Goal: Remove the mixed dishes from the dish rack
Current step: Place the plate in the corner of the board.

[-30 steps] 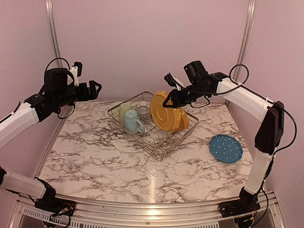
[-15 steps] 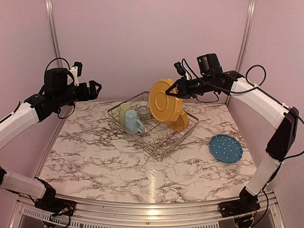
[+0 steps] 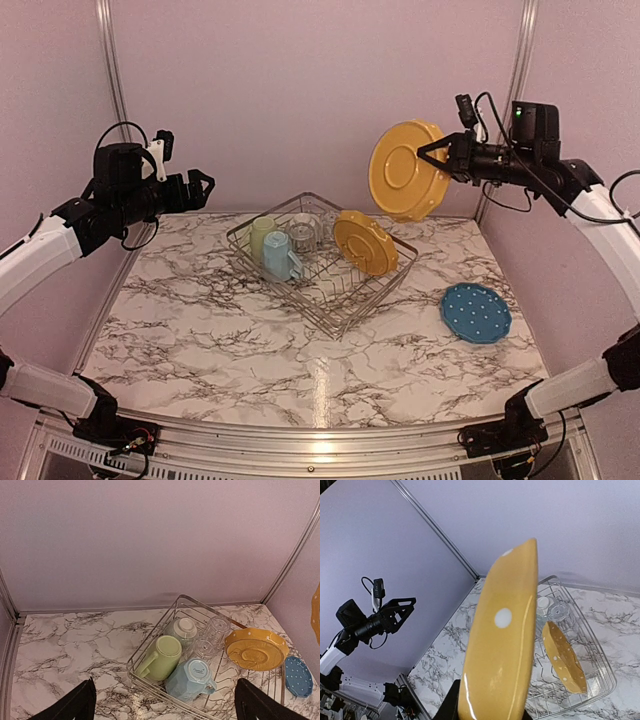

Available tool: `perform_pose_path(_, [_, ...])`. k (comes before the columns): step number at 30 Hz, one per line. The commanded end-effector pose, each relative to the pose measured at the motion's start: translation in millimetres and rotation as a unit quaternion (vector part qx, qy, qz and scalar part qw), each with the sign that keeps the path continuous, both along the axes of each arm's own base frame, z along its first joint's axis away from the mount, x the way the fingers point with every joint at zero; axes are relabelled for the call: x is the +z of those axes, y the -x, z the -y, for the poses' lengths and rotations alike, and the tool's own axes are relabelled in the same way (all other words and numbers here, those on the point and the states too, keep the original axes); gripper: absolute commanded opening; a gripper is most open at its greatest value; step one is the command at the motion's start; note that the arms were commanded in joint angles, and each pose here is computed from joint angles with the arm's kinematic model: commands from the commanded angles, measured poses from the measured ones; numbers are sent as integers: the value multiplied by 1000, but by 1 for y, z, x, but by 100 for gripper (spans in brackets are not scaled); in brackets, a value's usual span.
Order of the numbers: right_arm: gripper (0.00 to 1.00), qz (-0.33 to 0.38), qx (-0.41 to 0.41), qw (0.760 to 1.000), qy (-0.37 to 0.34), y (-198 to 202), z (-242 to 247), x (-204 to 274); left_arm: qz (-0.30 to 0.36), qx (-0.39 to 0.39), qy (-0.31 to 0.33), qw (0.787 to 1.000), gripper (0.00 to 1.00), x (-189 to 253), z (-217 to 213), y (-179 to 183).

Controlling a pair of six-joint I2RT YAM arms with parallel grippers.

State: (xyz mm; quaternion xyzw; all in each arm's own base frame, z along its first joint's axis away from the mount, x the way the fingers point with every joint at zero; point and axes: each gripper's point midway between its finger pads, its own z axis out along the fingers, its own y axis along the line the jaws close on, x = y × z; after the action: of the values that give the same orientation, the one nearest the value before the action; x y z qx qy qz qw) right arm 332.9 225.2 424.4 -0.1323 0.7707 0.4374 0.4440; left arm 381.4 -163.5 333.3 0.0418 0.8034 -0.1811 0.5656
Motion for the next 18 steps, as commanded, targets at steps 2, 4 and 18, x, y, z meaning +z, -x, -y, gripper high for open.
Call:
perform_pose_path(2, [0,114,-131,984,32,15,62,65,-5,-3,4,1000,99,-2,1,0])
perform_pose_path(4, [0,102,-176,976,73,16,81,53,-3,-5,7,1000,99,0,2,1])
perform_pose_path(18, [0,-42,-342,874,343,5,174,-101,5,-10,15,1000,99,8,2,4])
